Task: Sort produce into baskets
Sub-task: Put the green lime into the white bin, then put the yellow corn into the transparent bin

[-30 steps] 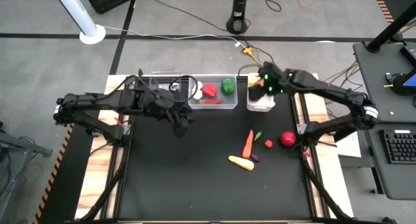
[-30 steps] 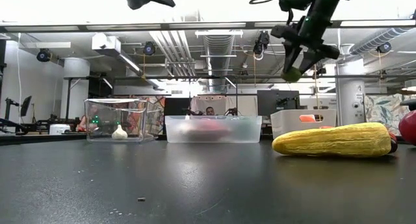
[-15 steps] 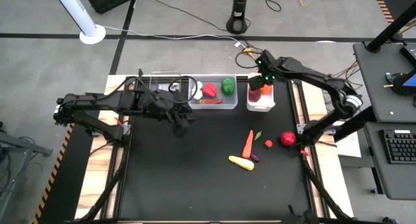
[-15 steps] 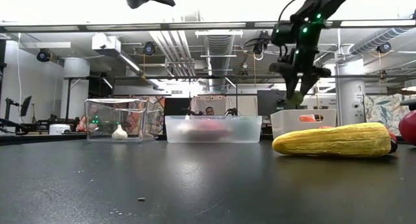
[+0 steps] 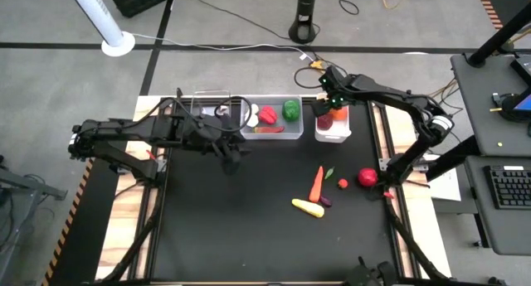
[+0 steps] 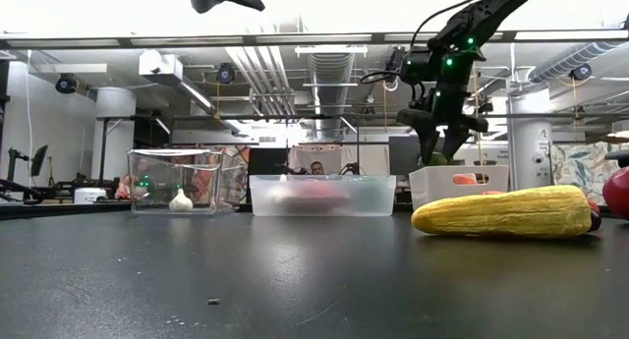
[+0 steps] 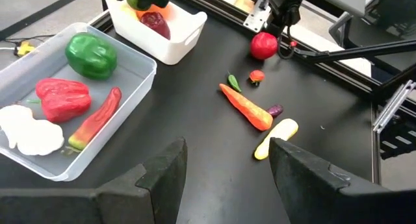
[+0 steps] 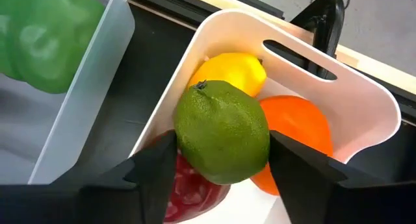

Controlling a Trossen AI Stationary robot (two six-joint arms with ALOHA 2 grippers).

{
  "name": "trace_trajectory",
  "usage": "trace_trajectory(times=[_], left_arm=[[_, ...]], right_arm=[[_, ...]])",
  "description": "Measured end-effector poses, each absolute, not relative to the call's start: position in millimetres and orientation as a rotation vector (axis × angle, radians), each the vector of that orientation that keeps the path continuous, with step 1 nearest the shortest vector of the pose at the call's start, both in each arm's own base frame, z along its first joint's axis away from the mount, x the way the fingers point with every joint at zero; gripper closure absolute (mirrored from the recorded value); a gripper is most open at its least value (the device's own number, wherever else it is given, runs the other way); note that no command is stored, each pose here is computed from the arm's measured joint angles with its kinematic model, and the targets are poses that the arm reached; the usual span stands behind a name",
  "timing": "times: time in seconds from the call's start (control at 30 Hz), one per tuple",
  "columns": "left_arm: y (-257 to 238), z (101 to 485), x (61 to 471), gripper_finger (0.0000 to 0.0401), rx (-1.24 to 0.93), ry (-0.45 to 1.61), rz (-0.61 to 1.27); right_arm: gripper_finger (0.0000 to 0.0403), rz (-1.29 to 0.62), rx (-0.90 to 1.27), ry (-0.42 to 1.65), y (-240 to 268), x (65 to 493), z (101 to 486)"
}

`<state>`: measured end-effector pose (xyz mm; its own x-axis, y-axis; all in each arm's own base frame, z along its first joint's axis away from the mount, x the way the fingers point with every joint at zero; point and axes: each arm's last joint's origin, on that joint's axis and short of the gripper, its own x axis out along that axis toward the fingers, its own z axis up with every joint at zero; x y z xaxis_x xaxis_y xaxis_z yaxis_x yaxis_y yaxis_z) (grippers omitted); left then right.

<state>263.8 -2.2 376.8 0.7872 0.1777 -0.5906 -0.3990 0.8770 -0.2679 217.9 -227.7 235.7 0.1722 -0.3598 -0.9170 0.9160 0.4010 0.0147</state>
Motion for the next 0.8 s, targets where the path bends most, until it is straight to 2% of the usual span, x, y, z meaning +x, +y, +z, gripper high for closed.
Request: trace_trajectory(times=[0.2, 0.37, 0.57, 0.8], left_arm=[[-2, 377, 264, 0.0202, -0.395, 0.589, 0.320], [-2, 377, 264, 0.0202, -0.395, 0.590, 0.320], [-2, 376, 264, 0.0202, -0.399, 0.592, 0.321], [-2, 375, 264, 0.0202, -0.401, 0.594, 0.321]], right_arm=[[0.0131, -1.009, 0.678, 1.013, -228, 218, 236], [0.0109, -0.981, 0.692, 1.003, -224, 216, 246], [0.0105, -0.890, 0.770, 1.038, -203, 209, 269], [0.0104, -0.806, 0.816, 1.113, -152, 199, 294]])
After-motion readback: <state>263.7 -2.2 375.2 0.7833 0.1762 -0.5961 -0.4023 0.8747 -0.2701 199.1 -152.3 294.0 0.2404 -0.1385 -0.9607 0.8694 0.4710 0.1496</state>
